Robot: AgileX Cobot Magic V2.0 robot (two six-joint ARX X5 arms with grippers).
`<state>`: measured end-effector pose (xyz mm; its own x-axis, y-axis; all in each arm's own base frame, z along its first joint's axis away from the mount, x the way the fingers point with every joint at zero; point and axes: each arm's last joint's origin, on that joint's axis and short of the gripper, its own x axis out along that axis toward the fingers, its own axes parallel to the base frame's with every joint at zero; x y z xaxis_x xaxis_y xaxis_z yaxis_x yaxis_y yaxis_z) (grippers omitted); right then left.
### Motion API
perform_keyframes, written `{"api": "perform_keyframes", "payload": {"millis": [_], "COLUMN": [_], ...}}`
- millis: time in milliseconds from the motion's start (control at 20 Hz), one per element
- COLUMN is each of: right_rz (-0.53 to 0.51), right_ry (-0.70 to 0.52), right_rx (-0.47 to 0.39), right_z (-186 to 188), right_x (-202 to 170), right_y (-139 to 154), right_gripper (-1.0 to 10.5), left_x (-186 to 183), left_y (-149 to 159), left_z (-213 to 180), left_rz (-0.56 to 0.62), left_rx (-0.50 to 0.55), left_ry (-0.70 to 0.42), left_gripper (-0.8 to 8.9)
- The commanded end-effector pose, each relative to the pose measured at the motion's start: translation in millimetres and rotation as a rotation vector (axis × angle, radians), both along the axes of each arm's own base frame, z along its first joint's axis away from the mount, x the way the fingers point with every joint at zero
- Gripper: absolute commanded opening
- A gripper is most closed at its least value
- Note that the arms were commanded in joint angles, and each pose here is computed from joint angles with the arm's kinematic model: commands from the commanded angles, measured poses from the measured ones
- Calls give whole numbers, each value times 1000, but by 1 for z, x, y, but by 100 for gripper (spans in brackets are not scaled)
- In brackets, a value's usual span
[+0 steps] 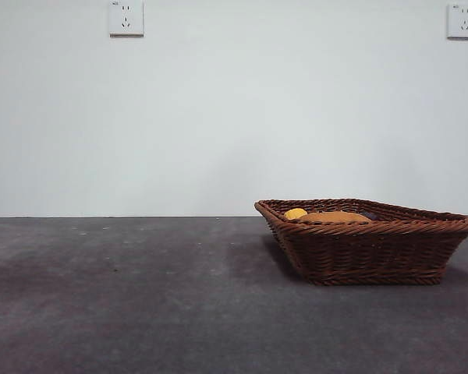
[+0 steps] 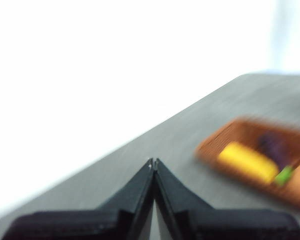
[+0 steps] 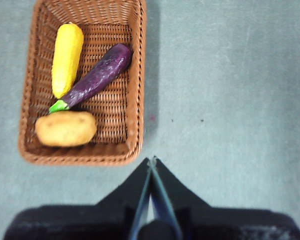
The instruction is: Help me put the vegetables on the table into the basket
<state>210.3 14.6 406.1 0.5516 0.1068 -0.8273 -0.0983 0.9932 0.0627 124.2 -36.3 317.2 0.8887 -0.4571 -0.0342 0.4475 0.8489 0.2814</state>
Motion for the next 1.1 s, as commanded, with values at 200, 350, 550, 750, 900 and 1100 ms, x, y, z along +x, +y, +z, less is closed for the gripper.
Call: {"api": "perform_keyframes", "payload": {"millis": [200,350,550,750,900,1100], "right_rz": [2,2,1,1,1,1], "right_ry": [-64,-136,-235,-287,-304,-306], "right_rx": [-3,1,7,10,11,11], "right_z": [-7,-6,0,4,5,5], "right_x": [30,43,51,55,56,56], "right_y": [2,2,3,3,3,3], "right_gripper": [0,1,1,0,1,1], "left_x": [-16,-22,-25,-27,-28,-28], "left_y": [19,24,27,30,33,32], "left_z": [-111,-138,-156,-159,-164,-167], "left_rz": [189,228,264,376,457,454], "left_rx": [-65,-112,-162,-206,-230,-220], "left_ry": [118,123,95,103,154,187], "left_gripper": [-4,-4,-4,-4,-4,-4]}}
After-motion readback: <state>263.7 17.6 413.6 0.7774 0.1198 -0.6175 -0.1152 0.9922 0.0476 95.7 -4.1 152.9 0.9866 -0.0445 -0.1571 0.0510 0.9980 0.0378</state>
